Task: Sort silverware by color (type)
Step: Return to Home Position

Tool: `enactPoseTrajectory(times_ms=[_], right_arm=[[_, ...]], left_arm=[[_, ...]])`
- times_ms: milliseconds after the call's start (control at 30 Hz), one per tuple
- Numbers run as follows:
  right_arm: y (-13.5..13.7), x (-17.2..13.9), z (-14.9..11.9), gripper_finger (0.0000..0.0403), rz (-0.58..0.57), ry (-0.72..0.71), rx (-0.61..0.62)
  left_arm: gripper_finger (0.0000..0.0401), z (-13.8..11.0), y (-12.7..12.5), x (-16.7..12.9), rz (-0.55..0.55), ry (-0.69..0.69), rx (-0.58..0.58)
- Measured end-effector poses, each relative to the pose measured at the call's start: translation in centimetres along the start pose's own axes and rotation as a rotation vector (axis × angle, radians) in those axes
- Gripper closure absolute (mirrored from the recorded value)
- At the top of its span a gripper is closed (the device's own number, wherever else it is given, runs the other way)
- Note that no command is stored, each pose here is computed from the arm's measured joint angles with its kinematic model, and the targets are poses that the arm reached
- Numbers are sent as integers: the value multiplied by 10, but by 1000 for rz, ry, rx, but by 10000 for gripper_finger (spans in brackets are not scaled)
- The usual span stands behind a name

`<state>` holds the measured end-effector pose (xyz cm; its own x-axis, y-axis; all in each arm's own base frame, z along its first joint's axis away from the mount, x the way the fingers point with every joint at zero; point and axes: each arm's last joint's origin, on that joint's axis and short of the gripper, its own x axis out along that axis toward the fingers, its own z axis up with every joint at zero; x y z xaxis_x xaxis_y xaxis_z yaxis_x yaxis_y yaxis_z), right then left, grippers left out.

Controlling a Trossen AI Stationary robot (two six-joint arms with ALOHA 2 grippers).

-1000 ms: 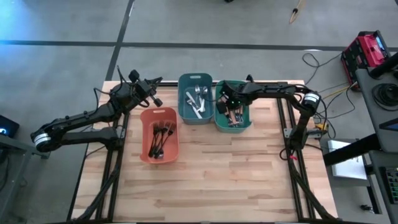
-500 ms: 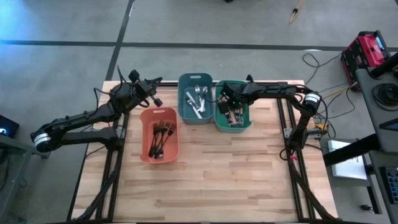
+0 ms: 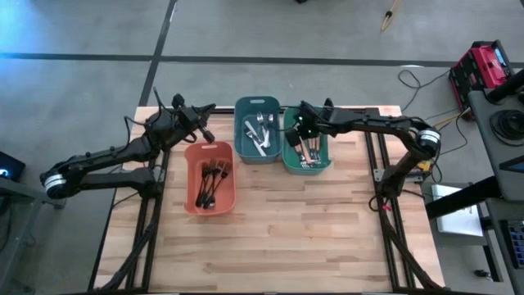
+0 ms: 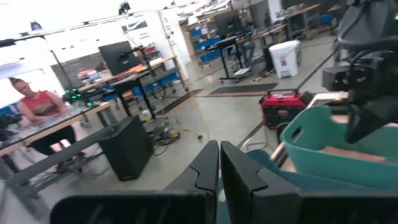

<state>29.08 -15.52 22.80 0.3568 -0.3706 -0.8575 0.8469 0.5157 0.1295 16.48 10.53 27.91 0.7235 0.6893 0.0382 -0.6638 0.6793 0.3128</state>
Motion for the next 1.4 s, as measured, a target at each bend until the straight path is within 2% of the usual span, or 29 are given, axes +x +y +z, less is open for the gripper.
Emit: enactPoseTrajectory(times_ms=[133, 400, 633, 800, 900, 967, 1033, 1100, 1267, 1333, 1400], right_arm=[[13, -19, -4, 394, 5, -82, -103], [43, -49, -22, 394, 136, -196, -300], [67, -73, -53, 394, 273, -279, -465], [77, -93, -84, 394, 345, -350, -722], [75, -102, -93, 394, 281, -407, -792], [68, -106, -93, 394, 210, -420, -750], [65, -109, -93, 394, 215, -428, -671], [64, -110, -97, 394, 288, -415, -724], [55, -112, -110, 394, 623, -433, -861], [45, -113, -117, 394, 692, -479, -868], [32, -111, -127, 394, 712, -492, -863]], left_arm=[[401, 6, -9, -5, -57, -31, -33], [401, 24, -34, -26, -229, -124, -132], [401, 38, -53, -61, -444, -171, -199], [401, 48, -60, -90, -616, -211, -281], [401, 53, -65, -106, -731, -241, -316], [401, 53, -71, -115, -799, -254, -321], [401, 50, -77, -122, -850, -261, -293], [401, 43, -82, -126, -859, -245, -257], [401, 30, -78, -129, -759, -226, -265], [401, 19, -75, -132, -755, -223, -263], [401, 8, -72, -135, -755, -233, -273]])
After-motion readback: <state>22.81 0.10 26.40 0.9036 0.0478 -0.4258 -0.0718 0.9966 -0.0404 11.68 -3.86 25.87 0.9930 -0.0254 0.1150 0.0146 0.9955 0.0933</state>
